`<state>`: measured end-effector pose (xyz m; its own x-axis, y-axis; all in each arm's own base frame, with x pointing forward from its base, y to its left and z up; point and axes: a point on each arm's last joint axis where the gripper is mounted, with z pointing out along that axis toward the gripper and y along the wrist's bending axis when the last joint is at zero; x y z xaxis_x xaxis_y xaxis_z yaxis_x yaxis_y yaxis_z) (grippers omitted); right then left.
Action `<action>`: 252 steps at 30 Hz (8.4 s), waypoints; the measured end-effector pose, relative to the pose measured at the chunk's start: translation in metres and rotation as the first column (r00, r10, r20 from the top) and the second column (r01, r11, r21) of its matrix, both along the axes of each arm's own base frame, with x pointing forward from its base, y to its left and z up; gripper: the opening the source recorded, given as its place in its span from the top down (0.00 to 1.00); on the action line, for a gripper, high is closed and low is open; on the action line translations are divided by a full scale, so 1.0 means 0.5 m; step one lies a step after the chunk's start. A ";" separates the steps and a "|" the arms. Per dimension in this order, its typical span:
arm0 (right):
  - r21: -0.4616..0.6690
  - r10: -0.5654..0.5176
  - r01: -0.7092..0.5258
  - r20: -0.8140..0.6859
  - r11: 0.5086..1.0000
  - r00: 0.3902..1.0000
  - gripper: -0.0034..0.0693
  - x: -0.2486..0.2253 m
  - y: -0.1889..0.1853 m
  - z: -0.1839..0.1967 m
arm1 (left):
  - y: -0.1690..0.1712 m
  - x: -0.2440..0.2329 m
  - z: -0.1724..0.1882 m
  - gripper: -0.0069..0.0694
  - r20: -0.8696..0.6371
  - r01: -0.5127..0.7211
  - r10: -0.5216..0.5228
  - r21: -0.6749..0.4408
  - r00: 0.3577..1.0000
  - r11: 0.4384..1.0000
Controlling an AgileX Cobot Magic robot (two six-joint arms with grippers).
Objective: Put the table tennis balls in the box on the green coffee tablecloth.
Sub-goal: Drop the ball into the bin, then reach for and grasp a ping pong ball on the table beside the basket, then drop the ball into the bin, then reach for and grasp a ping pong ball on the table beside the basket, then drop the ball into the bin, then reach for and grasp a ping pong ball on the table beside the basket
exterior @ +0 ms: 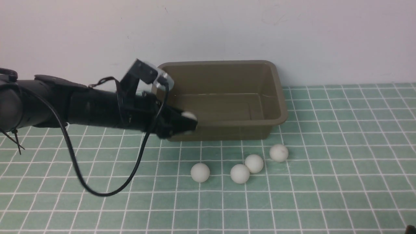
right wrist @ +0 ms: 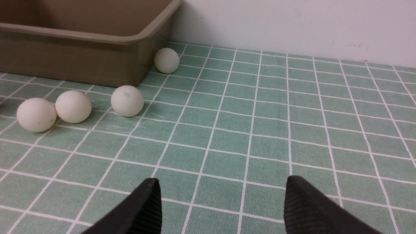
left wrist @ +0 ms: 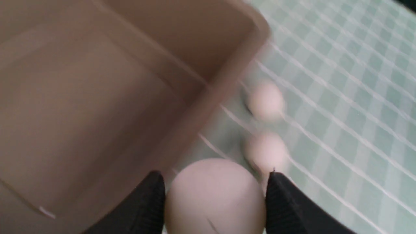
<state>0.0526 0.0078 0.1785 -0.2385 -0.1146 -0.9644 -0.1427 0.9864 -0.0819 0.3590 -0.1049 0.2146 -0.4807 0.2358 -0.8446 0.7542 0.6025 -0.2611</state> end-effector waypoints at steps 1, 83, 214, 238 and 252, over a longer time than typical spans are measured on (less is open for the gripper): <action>0.000 0.000 0.000 0.000 1.000 1.000 0.32 0.000 0.000 0.000 | 0.005 0.013 0.005 0.45 0.051 -0.065 0.065 -0.013 0.997 0.998; -0.001 0.000 0.000 0.000 1.000 1.000 0.32 0.000 0.000 0.000 | -0.159 -0.093 0.039 0.45 0.080 -0.114 0.097 0.255 0.992 0.960; -0.004 0.001 -0.001 0.000 1.000 1.000 0.32 0.000 0.000 0.000 | -0.056 0.143 0.002 0.23 0.414 -0.250 0.099 0.328 0.905 0.911; -0.004 0.001 -0.001 0.000 1.000 1.000 0.32 0.000 0.000 0.000 | -0.232 -0.059 0.064 0.25 0.131 0.093 -0.107 0.104 0.986 0.990; -0.004 0.001 -0.001 0.000 1.000 1.000 0.32 0.000 0.000 0.000 | -0.258 -0.064 0.003 0.26 -0.009 0.045 -0.044 0.124 0.999 0.991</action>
